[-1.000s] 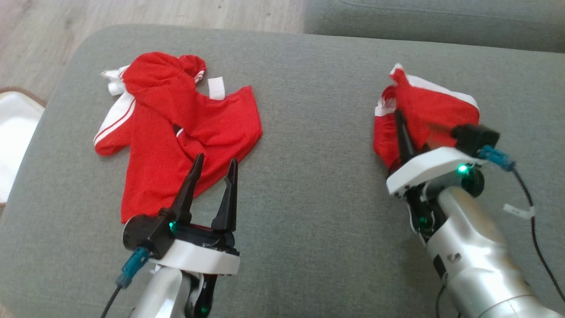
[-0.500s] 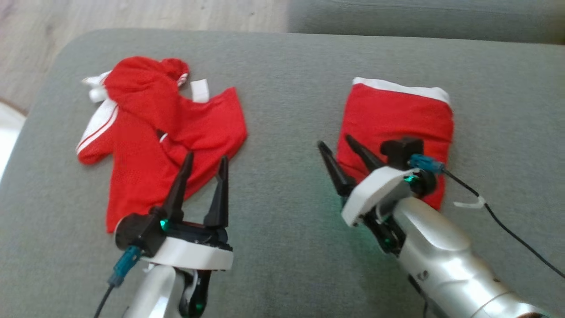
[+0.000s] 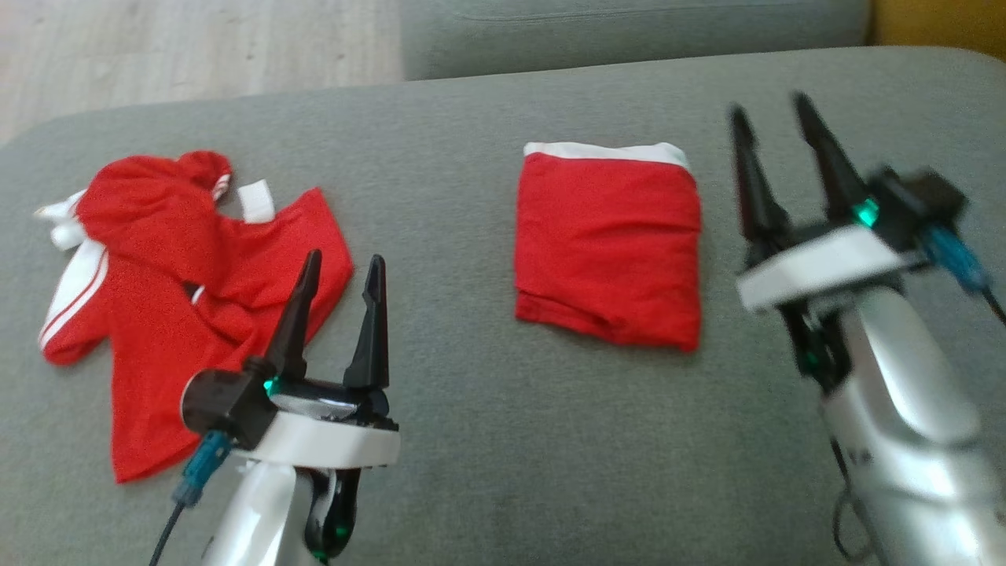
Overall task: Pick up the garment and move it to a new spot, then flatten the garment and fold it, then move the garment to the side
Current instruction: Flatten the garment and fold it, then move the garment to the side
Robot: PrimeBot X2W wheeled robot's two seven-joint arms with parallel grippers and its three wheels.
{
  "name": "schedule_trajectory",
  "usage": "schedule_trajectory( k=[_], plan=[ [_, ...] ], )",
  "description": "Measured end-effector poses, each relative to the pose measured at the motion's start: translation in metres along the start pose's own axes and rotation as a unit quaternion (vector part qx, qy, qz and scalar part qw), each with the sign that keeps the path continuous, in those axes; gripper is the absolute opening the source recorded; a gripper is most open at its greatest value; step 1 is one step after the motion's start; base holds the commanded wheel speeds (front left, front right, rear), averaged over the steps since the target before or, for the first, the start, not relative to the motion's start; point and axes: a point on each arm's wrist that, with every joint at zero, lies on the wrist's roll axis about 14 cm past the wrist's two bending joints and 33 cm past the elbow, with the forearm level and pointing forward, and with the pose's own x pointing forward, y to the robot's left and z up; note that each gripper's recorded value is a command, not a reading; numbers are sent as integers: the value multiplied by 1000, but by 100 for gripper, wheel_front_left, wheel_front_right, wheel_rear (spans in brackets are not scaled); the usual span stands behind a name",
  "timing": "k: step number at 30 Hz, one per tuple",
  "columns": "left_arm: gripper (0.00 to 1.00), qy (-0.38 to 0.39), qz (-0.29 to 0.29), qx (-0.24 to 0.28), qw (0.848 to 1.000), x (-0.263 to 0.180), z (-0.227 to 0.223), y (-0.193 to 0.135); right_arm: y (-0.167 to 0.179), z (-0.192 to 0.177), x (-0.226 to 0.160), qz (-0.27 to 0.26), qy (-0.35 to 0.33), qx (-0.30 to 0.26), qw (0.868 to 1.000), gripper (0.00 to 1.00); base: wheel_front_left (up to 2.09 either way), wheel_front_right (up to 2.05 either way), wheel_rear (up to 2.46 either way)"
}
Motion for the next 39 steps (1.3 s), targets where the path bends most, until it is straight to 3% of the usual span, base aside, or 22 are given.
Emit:
schedule_trajectory(
  k=[5, 15, 21, 32, 39],
  plan=[
    [100, -6, -17, 1, 1000, 11, 2, -9, -41, -11, -47, -77, 9, -36, 996, 100, 0, 0, 0],
    [100, 4, -38, 6, 999, 14, -6, -21, -64, -11, -99, -148, 6, -54, 987, 100, 0, 0, 0],
    [100, 21, -33, 1, 999, 4, -17, -20, -60, -28, -117, -157, 29, -28, 987, 100, 0, 0, 0],
    [100, 16, -22, 3, 1000, 1, -14, -13, -56, -33, -112, -150, 34, -26, 988, 100, 0, 0, 0],
    [100, 23, -12, 3, 1000, -1, -19, -5, -48, -59, -97, -131, 70, -15, 989, 100, 0, 0, 0]
  ],
)
